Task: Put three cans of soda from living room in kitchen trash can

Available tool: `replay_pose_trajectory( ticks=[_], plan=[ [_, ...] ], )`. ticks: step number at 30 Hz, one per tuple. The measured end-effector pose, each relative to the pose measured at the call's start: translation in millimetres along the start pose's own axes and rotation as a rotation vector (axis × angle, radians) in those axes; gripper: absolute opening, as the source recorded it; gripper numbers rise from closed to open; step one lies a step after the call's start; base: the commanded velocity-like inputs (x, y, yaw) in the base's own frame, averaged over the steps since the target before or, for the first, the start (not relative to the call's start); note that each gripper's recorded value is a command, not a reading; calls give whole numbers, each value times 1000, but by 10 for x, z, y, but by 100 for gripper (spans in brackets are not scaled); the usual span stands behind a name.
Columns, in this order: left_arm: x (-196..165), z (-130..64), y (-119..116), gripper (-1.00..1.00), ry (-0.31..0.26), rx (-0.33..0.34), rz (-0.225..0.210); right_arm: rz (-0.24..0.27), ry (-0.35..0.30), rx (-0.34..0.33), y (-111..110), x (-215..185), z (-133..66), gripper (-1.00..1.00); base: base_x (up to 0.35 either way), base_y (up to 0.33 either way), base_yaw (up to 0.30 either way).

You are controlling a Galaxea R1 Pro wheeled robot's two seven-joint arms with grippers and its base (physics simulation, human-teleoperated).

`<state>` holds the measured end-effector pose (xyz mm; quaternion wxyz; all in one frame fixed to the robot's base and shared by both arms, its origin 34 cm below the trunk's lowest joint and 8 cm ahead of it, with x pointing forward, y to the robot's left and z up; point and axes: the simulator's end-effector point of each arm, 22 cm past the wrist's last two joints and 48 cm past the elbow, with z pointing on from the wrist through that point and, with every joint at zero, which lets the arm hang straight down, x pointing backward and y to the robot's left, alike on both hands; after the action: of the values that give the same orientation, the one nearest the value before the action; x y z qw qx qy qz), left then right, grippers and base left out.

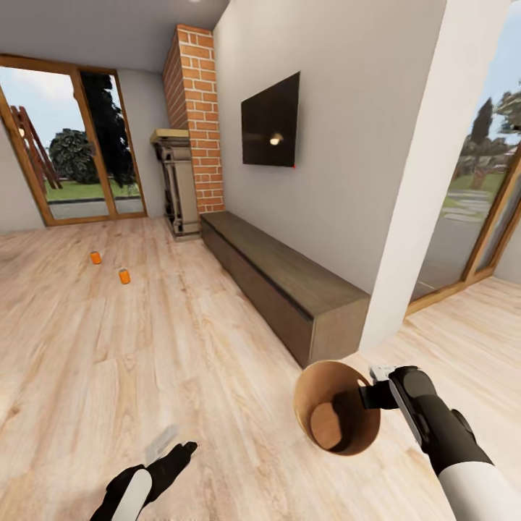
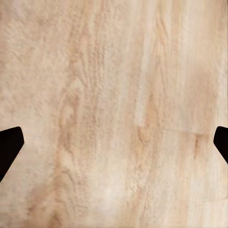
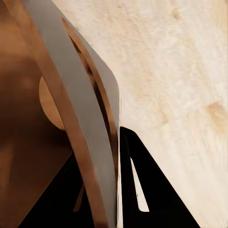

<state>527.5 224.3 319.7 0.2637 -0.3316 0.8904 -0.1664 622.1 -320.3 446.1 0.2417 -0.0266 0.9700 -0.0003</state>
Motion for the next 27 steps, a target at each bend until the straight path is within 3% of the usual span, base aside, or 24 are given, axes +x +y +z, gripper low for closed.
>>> replay_pose_trajectory(
  ticks=[8,13,16,20,27],
  plan=[
    [-72,-20,-24,100,-17,8,-15,0,-9,-28,172,-60,0,-100,0,0,298],
    [-349,-223,141,100,-107,12,-74,3,-17,-79,485,-115,7,-100,0,0,298],
    [-406,-289,233,100,-131,8,-101,-44,-13,-71,624,-113,22,-100,0,0,298],
    [-416,-312,271,100,-138,4,-112,-68,-9,-107,841,-99,26,-100,0,0,298],
    [-405,-315,262,100,-137,7,-108,-90,-8,-89,843,-94,34,-100,0,0,298]
  ],
)
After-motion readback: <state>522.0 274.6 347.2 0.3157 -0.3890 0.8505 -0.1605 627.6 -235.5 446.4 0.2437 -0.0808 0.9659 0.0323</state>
